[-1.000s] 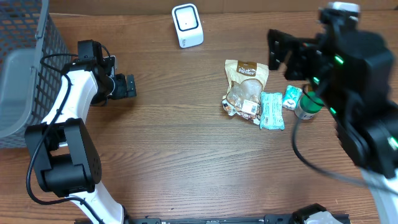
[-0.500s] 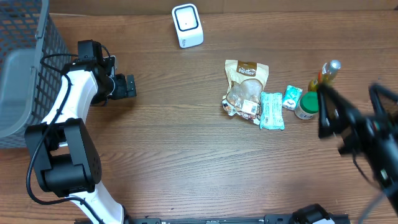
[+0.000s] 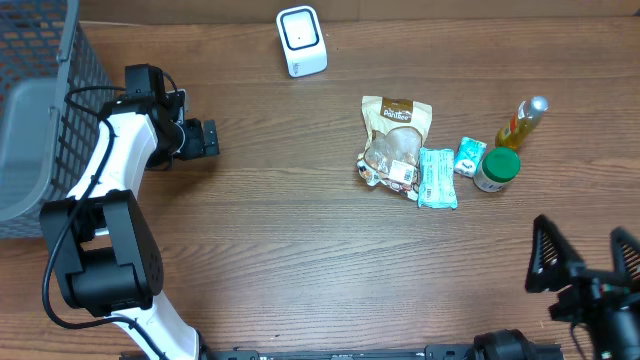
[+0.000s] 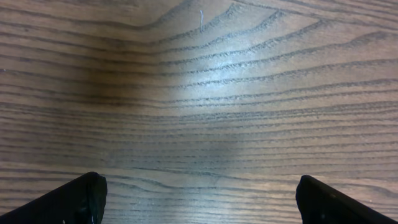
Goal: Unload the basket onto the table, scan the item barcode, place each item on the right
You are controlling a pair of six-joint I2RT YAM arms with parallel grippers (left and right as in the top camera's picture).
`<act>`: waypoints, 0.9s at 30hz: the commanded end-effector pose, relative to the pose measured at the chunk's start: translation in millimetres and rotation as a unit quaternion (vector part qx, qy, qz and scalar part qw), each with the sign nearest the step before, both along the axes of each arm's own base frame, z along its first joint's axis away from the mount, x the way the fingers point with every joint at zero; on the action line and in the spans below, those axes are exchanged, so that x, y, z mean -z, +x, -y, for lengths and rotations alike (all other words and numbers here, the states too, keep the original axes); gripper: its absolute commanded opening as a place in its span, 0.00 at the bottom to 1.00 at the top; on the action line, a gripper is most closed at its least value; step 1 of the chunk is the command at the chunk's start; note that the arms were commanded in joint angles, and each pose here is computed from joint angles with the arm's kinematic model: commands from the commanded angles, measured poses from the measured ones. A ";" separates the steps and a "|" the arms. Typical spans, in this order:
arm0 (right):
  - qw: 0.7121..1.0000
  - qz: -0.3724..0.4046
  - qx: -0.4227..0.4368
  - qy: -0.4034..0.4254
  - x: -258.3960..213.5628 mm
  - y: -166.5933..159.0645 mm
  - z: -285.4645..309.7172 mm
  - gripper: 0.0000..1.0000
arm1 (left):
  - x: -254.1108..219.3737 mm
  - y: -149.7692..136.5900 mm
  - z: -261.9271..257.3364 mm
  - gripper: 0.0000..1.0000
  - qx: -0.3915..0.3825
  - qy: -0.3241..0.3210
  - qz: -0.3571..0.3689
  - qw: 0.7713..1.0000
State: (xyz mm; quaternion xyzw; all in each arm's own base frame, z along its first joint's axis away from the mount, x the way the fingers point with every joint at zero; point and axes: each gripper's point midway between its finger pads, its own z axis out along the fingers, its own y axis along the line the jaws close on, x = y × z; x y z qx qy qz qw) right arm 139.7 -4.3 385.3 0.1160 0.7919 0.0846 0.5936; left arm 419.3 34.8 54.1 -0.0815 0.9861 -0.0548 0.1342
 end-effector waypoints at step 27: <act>0.903 0.427 -0.007 0.042 62.1 61.6 -8.3 1.00 | 0.7 4.6 0.6 1.00 0.009 0.004 0.002 1.000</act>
